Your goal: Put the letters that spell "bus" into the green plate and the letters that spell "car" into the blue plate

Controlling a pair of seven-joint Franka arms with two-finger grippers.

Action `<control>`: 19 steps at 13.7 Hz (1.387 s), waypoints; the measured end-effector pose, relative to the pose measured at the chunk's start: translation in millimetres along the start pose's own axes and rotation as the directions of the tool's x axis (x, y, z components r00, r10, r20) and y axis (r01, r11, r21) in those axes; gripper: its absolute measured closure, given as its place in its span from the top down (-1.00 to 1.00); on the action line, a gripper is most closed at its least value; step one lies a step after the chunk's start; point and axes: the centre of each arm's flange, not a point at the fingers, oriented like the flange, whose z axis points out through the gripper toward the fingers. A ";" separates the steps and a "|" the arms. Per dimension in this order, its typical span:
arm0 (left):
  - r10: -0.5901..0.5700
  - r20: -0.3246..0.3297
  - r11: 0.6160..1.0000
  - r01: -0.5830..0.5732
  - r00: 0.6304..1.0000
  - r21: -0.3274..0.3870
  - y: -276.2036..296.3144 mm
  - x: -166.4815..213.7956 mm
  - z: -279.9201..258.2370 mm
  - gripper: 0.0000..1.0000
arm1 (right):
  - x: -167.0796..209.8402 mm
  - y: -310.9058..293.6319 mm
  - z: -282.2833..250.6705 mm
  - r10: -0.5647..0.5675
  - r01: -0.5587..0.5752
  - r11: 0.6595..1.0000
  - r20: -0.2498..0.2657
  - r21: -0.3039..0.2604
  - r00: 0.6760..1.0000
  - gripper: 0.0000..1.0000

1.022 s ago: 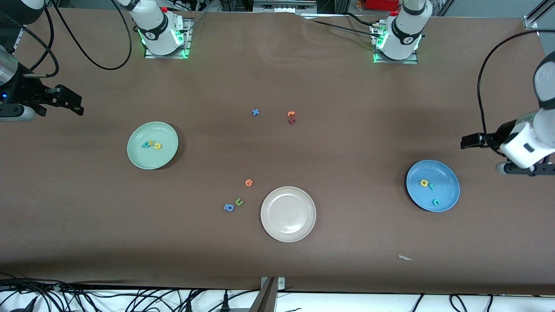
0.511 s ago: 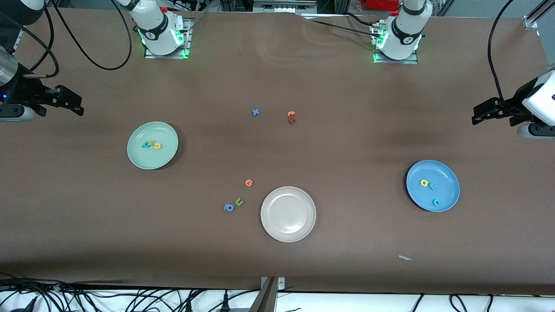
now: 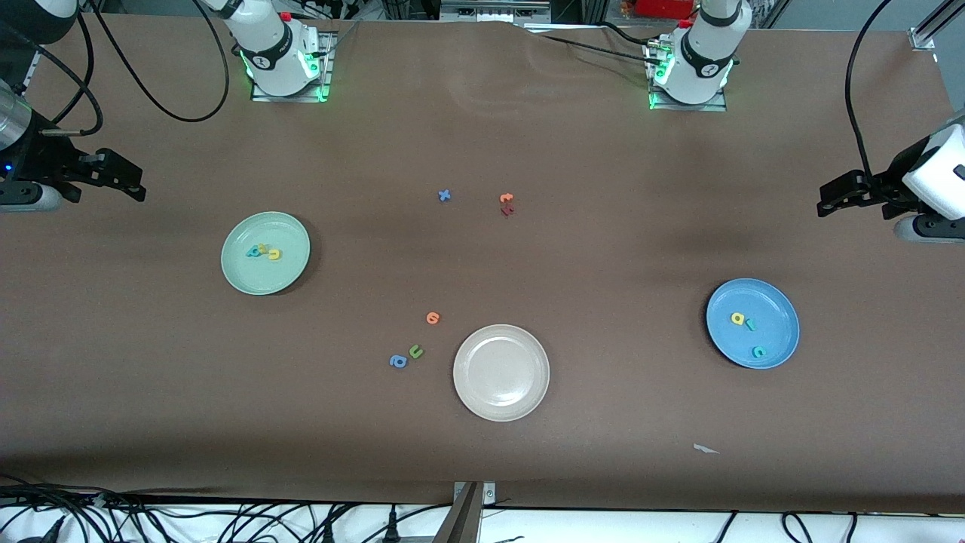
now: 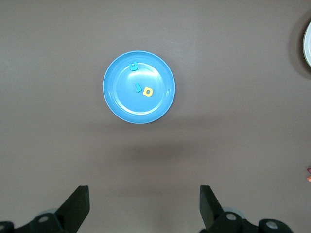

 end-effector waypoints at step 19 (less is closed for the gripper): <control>0.024 0.003 1.000 -0.024 1.000 0.000 13.5 0.4 1.7 1.00 | 0.1 -0.1 0.2 0.000 0.000 1.000 0.000 0.000 1.000 1.00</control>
